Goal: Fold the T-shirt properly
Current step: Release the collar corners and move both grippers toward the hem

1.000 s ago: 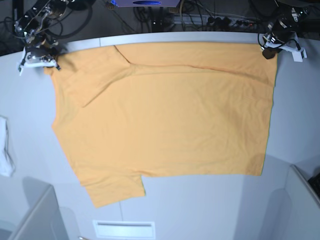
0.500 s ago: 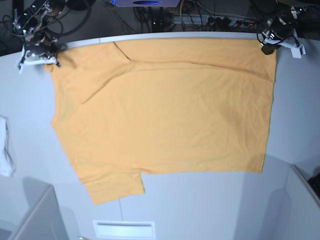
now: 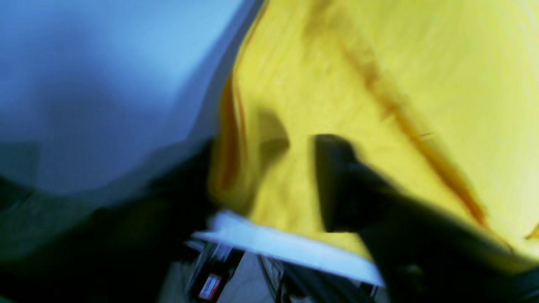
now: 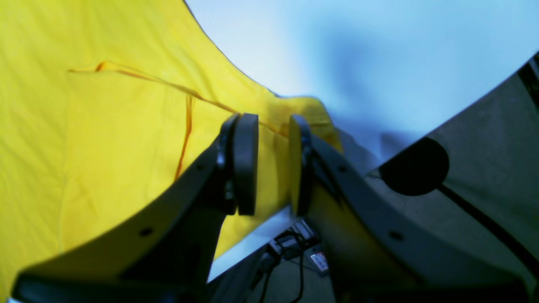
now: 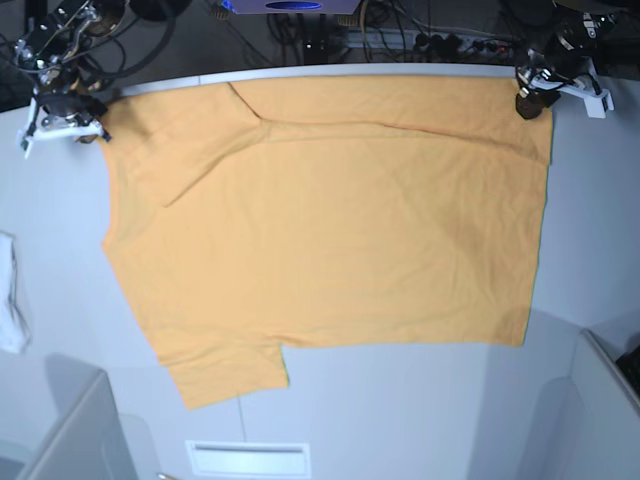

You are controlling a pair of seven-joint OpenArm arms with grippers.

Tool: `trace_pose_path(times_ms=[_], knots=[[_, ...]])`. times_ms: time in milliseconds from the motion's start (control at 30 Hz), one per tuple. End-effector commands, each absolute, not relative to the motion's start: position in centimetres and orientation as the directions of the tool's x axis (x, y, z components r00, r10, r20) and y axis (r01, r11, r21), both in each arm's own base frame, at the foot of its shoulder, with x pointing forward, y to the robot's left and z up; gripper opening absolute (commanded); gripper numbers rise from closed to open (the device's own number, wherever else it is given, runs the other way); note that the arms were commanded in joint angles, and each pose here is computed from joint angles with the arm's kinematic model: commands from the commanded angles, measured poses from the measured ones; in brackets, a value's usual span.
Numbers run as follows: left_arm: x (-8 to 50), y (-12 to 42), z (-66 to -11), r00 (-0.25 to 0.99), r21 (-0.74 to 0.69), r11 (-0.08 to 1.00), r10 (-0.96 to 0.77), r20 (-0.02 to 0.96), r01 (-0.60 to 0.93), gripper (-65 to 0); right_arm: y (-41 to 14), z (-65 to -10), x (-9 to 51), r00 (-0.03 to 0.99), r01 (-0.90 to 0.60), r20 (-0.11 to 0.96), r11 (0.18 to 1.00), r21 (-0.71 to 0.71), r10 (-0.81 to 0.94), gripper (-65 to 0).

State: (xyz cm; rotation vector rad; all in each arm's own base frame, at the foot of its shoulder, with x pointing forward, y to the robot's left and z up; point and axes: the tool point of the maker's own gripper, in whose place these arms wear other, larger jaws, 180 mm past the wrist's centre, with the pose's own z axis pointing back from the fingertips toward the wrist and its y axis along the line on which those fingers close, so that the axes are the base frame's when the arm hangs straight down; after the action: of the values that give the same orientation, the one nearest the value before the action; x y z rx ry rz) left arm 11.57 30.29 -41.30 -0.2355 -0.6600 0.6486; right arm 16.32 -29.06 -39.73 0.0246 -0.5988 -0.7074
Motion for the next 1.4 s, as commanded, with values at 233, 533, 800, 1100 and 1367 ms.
trace_pose_path(times_ms=[233,533,800,1100,1367], knots=[[10.5,37.3,-37.0,0.463,-0.324,0.751,0.625,0.628,-0.575,-12.3,-30.5,-37.3,18.3,0.568,0.576,0.591,0.789,0.211,-0.573,-52.2],[15.6,37.2,-30.5,0.412,-0.281,0.848,0.476,0.777,-0.449,-13.8,-29.5,-32.0,27.3,0.486,0.449,0.713,0.844,0.292,-0.505,-52.2],[20.7,34.6,-29.3,0.409,-0.316,0.893,0.431,0.804,-0.321,-63.8,-26.4,-28.8,36.8,0.504,0.253,0.761,0.913,0.321,-0.408,-52.2],[23.1,34.4,-27.7,0.423,-0.275,0.931,0.356,0.833,-0.241,-65.0,-28.3,-30.4,46.7,0.518,0.26,0.703,0.873,0.413,-0.487,-52.1],[22.5,35.5,-27.7,0.456,-0.23,0.942,0.322,0.83,-0.246,-65.0,-27.5,-35.4,52.9,0.515,0.324,0.682,0.854,0.406,-0.519,-23.7]])
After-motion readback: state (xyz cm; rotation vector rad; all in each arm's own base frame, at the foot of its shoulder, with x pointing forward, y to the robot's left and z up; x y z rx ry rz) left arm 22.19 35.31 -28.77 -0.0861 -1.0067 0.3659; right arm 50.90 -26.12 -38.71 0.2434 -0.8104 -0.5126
